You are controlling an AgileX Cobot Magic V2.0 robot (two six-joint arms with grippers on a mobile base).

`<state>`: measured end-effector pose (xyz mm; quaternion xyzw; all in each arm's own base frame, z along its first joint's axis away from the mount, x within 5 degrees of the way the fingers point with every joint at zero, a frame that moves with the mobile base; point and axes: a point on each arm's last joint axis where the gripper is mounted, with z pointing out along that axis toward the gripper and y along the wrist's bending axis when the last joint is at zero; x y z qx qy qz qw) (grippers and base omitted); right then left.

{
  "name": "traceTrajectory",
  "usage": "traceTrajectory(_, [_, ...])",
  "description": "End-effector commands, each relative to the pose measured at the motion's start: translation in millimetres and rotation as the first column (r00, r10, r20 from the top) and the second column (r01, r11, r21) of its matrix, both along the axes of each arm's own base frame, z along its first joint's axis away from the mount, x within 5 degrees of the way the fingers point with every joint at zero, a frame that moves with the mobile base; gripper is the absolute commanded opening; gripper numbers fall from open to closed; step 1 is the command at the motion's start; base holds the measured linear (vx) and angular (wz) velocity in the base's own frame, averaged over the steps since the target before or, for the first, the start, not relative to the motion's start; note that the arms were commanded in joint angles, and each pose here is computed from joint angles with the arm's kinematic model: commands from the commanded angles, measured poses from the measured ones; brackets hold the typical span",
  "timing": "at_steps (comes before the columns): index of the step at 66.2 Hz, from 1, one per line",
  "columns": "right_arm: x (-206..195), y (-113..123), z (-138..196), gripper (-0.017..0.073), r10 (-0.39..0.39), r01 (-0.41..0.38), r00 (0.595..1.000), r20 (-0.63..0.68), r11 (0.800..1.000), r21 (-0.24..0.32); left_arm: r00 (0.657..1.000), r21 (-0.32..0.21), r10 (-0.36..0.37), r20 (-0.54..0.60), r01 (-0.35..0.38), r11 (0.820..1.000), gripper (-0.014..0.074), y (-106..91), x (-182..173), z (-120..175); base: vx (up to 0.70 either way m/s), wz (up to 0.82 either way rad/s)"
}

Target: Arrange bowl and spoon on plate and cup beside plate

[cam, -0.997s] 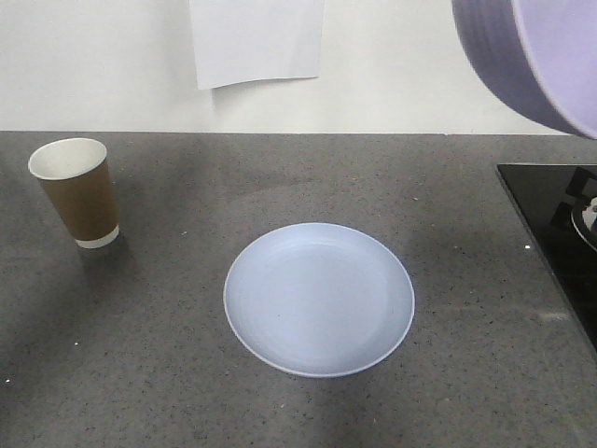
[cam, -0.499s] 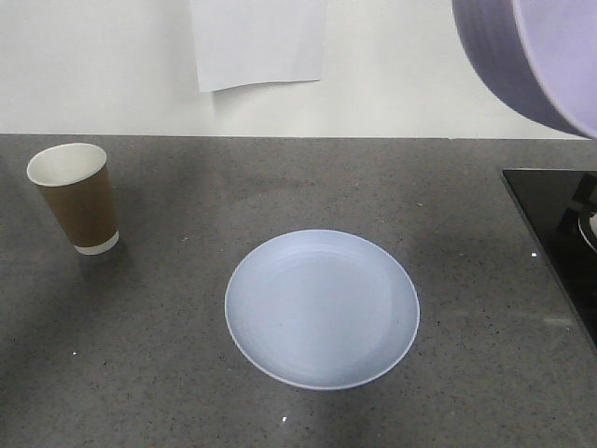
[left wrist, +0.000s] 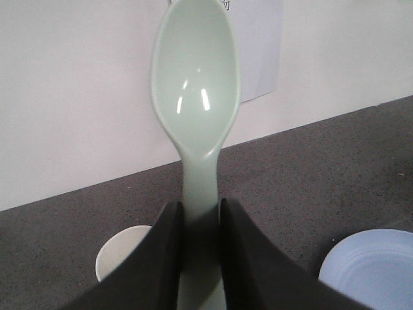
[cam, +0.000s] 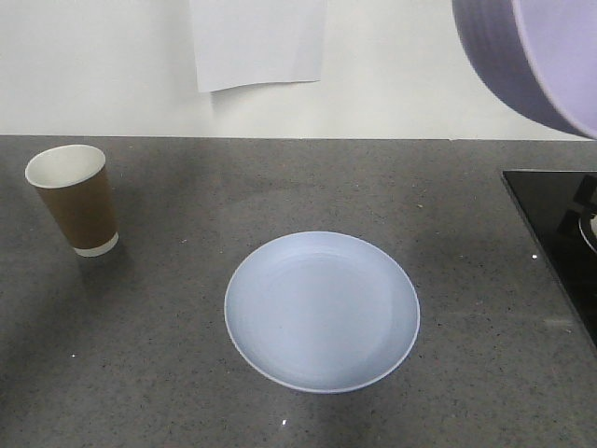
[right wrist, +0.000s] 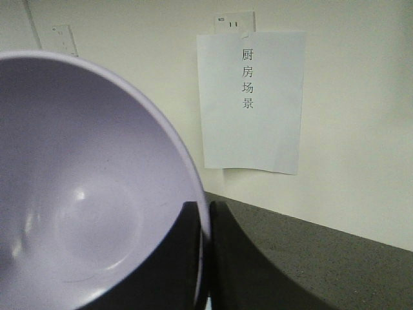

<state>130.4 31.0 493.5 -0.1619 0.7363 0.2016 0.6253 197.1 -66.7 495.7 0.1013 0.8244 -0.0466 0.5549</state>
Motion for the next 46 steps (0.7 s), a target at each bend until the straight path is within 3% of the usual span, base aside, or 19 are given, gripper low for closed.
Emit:
traceTrajectory(1, [-2.9, 0.7, 12.6, -0.0005, -0.011, 0.008, 0.997, 0.070, 0.999, 0.048, 0.994, -0.034, -0.006, 0.105, 0.010, 0.999, -0.0006, 2.4, -7.2, 17.3, 0.00, 0.00])
traceTrajectory(46, [-2.9, 0.7, 12.6, -0.0005, -0.011, 0.008, 0.997, 0.070, 0.999, 0.048, 0.994, -0.034, -0.006, 0.105, 0.010, 0.999, -0.0006, 2.4, -7.2, 17.3, 0.00, 0.00])
